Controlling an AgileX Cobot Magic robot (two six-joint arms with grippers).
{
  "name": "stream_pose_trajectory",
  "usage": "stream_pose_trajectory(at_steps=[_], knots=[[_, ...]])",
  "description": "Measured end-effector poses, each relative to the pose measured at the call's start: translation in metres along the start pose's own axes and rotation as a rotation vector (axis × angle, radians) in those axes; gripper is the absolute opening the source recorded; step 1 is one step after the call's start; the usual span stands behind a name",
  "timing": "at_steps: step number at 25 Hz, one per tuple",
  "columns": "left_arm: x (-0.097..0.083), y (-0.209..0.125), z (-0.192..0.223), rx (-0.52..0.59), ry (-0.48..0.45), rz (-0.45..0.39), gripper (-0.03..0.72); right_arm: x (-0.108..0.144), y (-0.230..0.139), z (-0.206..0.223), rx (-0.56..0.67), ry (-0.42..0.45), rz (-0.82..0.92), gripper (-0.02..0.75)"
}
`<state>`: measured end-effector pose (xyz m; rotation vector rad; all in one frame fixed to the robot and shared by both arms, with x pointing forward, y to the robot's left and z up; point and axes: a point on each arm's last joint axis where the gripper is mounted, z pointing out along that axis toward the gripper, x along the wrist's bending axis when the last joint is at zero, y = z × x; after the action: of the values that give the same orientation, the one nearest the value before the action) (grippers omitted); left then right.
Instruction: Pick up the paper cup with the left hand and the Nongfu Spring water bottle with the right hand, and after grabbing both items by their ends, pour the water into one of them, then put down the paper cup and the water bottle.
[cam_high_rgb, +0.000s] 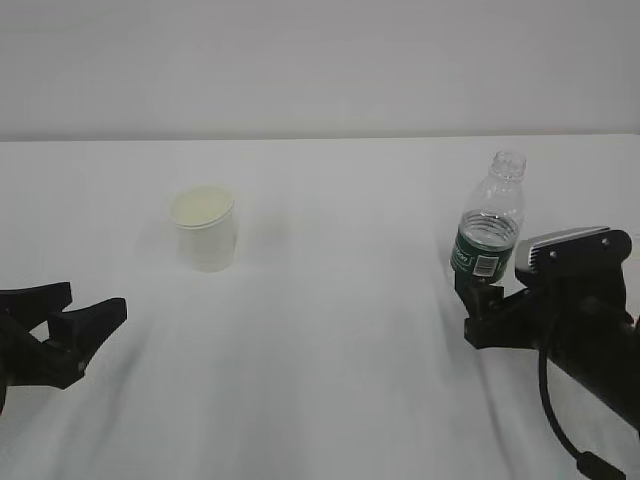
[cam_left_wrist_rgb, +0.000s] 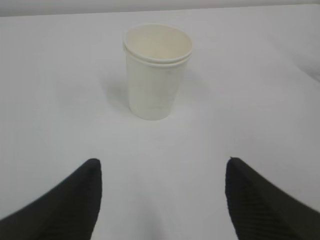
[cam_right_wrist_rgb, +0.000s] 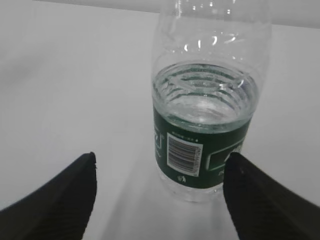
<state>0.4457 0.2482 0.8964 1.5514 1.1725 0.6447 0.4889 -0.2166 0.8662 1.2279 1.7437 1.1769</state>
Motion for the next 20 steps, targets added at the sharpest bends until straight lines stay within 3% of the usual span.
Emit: stream_pose_trajectory(at_steps=[7,20], knots=[[0.000,0.000,0.000,0.000,-0.002,0.001,0.557,-0.004,-0.005,0.017,0.006,-0.046,0.018,0.668],[0.000,0.000,0.000,0.000,-0.002,0.003,0.557,-0.008,0.009,0.035,-0.060,-0.095,0.042,0.671]])
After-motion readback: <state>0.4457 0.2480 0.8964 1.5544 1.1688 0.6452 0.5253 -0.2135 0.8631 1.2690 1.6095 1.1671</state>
